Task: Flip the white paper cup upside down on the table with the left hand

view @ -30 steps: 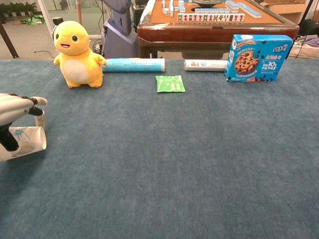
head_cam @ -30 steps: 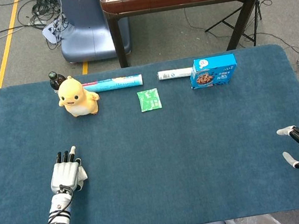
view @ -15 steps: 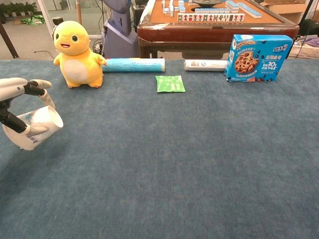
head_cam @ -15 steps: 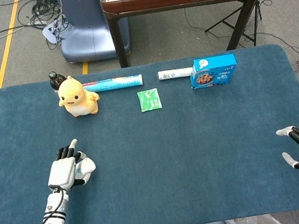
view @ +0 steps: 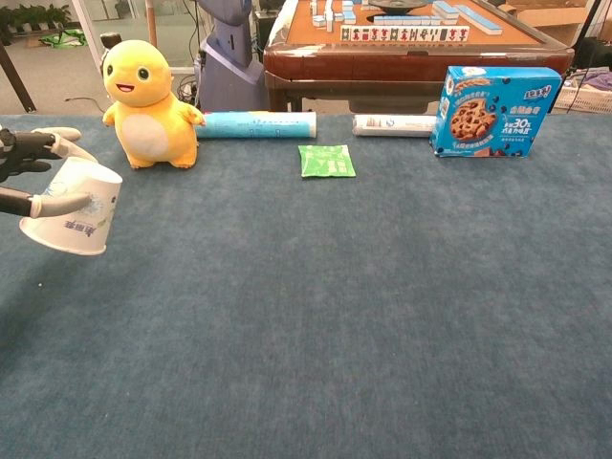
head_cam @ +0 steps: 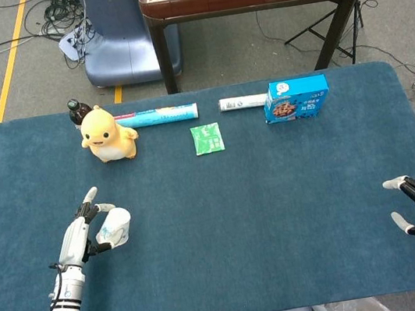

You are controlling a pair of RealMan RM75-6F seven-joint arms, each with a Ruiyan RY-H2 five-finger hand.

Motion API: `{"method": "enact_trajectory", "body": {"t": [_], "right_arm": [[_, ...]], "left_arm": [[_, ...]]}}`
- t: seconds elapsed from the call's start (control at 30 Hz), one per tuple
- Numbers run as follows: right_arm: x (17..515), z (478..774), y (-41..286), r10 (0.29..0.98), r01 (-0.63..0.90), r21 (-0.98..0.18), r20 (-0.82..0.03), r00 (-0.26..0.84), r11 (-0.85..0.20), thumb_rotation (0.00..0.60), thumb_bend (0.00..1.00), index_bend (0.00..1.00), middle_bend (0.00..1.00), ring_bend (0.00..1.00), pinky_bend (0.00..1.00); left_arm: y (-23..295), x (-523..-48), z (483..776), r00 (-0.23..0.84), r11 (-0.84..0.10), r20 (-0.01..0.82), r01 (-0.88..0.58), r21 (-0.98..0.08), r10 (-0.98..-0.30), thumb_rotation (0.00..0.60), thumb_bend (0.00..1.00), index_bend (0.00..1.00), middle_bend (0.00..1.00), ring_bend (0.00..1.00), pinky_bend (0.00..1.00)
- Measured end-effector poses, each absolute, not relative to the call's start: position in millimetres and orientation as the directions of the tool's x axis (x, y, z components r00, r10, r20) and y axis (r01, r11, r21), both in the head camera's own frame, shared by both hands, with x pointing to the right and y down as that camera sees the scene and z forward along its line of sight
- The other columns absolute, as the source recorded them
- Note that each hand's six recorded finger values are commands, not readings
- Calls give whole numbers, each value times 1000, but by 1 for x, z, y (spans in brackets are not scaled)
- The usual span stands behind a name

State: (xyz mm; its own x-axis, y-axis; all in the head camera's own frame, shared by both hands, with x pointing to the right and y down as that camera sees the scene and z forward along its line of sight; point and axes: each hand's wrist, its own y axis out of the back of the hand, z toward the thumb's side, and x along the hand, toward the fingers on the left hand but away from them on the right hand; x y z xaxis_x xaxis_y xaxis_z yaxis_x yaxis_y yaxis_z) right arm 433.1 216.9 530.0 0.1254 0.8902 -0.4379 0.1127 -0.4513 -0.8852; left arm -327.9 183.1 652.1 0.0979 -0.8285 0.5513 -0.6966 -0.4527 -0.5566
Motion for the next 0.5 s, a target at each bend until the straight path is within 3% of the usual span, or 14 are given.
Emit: {"method": "enact_trajectory", "body": {"t": [0.3,0.5], "right_arm": [[433,530,217,890,112,-885,-439,125,-452,600,302,321,329,367,458],[433,530,217,889,111,-885,-440,125,-453,600,302,321,329,367,458]], "left_arm": [[197,-346,661,140,-396,465,-759,-516,-874,600,321,400,0,0,0],[206,-355,671,133,-390,464,-762,-518,-876,600,321,397,0,0,0]]}}
